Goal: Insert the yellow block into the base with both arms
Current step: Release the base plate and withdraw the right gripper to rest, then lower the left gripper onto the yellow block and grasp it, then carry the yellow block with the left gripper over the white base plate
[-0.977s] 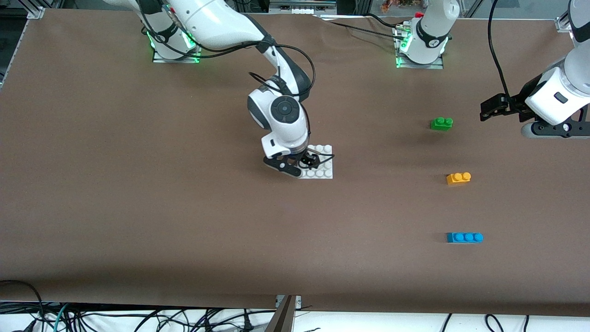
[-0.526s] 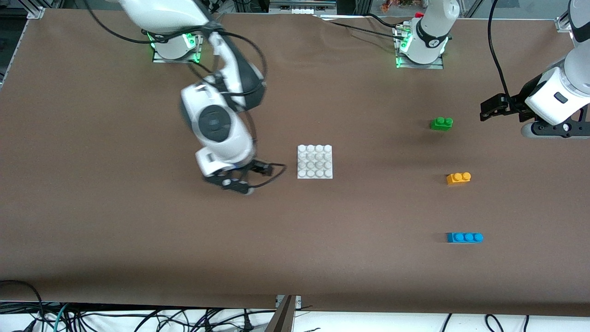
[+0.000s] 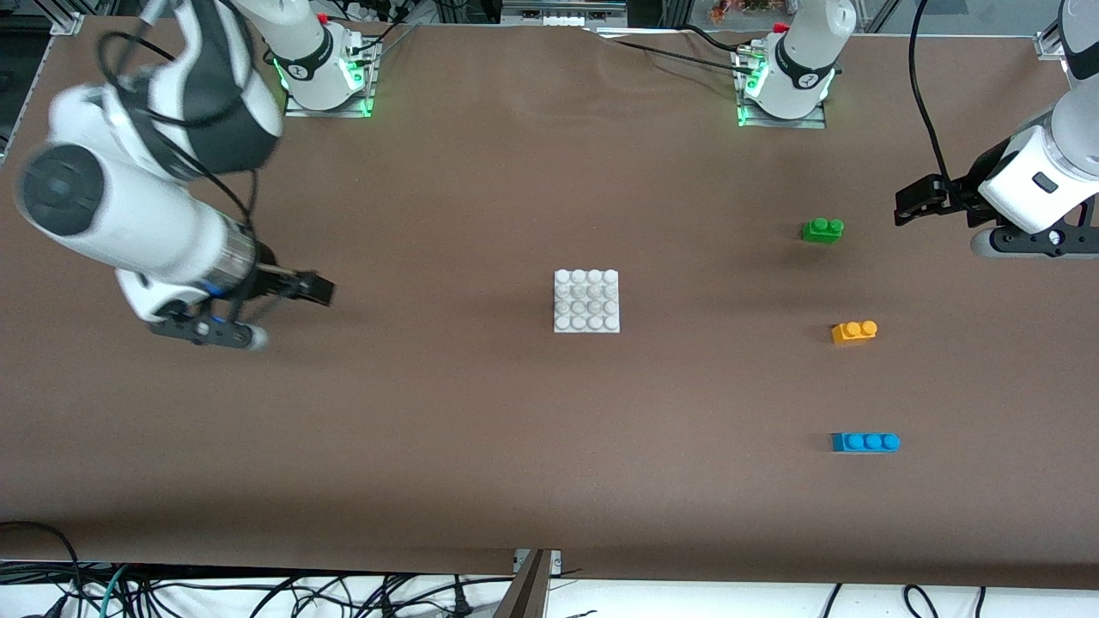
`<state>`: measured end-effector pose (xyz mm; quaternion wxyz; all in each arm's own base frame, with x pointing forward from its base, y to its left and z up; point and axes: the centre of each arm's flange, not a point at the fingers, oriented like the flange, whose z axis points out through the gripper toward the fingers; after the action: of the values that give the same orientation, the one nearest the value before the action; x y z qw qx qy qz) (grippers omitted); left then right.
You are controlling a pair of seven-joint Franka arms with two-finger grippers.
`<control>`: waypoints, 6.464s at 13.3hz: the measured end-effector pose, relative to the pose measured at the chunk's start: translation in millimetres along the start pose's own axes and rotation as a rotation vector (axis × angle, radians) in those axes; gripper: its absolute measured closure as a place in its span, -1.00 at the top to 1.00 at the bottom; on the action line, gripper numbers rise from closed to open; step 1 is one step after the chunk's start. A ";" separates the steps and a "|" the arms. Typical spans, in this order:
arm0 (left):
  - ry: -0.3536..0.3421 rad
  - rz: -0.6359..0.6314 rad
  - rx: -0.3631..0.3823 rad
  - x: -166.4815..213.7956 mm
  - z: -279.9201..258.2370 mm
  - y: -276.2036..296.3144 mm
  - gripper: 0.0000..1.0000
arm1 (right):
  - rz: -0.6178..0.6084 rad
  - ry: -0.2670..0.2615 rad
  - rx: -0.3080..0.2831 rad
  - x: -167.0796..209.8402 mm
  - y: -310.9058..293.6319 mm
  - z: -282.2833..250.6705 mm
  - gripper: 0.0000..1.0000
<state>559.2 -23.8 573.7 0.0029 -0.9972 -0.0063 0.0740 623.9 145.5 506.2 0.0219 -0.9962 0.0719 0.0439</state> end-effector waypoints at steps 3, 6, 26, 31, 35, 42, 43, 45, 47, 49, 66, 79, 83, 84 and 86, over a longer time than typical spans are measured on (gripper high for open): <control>-0.022 -0.039 -0.012 9.7 14.3 -40.2 1.00 | -0.039 -0.001 -0.018 -22.9 70.7 -40.0 0.98; -0.060 -0.036 -0.041 36.3 66.9 -110.8 1.00 | -0.133 0.054 -0.052 -35.2 116.4 -77.3 0.98; 0.092 0.103 0.053 68.1 334.4 -74.0 1.00 | -0.203 0.071 -0.077 -43.3 132.1 -96.9 0.98; 0.074 0.103 0.046 69.0 353.6 -73.2 1.00 | -0.154 0.036 -0.061 -39.7 157.3 -87.0 0.98; 0.091 0.105 0.044 71.7 359.4 -72.6 1.00 | -0.143 0.027 -0.046 -38.0 161.9 -82.9 0.98; 0.086 0.106 0.041 72.4 365.9 -72.0 1.00 | -0.150 0.034 -0.040 -38.1 157.4 -84.3 0.98; 0.086 0.105 0.041 72.6 365.8 -72.0 0.99 | -0.150 0.037 -0.034 -38.1 156.8 -85.2 0.98; 0.087 0.105 0.041 72.9 365.5 -72.0 0.67 | -0.150 0.042 -0.023 -37.9 155.5 -86.5 0.98; 0.098 0.106 0.044 74.9 358.9 -72.6 0.27 | -0.151 0.055 -0.019 -36.7 154.4 -87.8 0.98; 0.103 0.105 0.045 76.1 356.6 -72.9 0.25 | -0.153 0.065 -0.018 -35.8 153.4 -88.7 0.98; 0.076 0.167 -0.047 78.4 216.5 229.6 0.25 | -0.166 0.069 -0.012 -36.5 145.3 -88.9 0.98; -0.023 0.222 -0.055 24.5 311.6 388.0 0.25 | -0.166 0.069 -0.011 -36.5 145.4 -88.9 0.98; 0.001 0.239 -0.081 19.4 327.8 406.1 0.25 | -0.166 0.069 -0.011 -36.5 145.4 -88.9 0.98; -0.002 0.238 -0.079 17.1 329.5 408.8 0.25 | -0.166 0.069 -0.011 -36.5 145.4 -88.9 0.98; -0.006 0.231 -0.076 9.3 332.2 418.2 0.25 | -0.166 0.069 -0.011 -36.5 145.3 -88.9 0.98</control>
<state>524.5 -440.1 240.9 -0.0433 -0.9905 0.1060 0.0765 574.3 2.5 592.5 0.0172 -0.9998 -0.0103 0.0077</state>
